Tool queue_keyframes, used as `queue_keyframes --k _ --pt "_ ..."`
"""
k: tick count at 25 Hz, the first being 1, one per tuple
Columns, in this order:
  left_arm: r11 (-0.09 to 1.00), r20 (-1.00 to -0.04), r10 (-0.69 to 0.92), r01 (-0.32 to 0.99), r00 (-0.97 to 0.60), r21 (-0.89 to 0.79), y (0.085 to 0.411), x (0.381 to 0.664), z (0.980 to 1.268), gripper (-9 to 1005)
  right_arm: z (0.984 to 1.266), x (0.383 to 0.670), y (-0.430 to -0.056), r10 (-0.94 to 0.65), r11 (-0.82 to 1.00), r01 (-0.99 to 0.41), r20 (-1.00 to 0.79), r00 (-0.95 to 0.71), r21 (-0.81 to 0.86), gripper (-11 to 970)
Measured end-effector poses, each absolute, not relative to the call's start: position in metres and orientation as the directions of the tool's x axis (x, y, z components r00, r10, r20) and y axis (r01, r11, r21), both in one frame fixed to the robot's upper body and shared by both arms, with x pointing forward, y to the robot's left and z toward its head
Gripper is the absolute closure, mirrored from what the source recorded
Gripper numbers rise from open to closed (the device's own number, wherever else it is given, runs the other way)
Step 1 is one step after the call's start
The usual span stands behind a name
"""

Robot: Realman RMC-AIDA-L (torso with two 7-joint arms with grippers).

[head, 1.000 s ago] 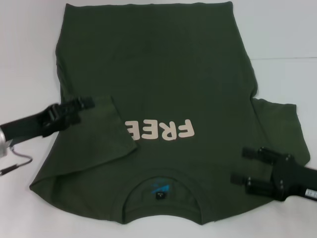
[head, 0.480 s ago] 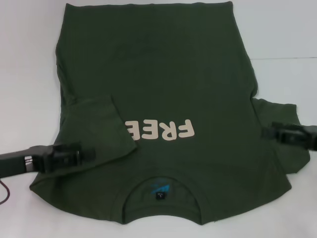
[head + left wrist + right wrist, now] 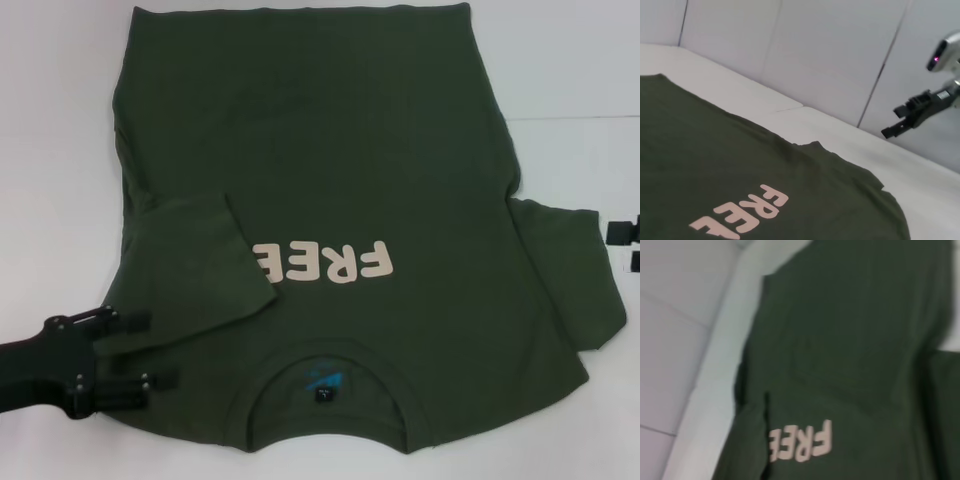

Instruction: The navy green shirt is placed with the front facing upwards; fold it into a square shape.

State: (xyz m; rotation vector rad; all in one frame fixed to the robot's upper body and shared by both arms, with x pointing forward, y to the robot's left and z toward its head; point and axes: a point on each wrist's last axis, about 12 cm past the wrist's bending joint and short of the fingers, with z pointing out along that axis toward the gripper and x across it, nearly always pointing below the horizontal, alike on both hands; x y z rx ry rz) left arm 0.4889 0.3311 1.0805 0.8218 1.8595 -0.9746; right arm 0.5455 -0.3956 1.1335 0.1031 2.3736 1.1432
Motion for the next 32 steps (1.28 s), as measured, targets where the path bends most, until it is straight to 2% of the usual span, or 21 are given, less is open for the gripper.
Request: queue_keyframes --k 5,17,32 --pt "0.456 -0.917 0.199 0.861 -0.347 -0.227 0.333 0.484 1.081 79 1.139 0.553 -0.405 0.35 0.661 0.045 -0.255 -0.901 0.749 32" --pt "0.405 -0.923 0.276 0.904 -0.268 -0.141 0.334 0.481 1.086 79 1.135 0.558 -0.406 0.446 0.672 0.271 -0.085 -0.891 0.689 34" --pt "0.391 -0.928 0.275 0.911 -0.253 -0.133 0.332 0.479 1.085 79 1.122 0.563 -0.398 0.447 0.713 0.321 -0.052 -0.893 0.624 36"
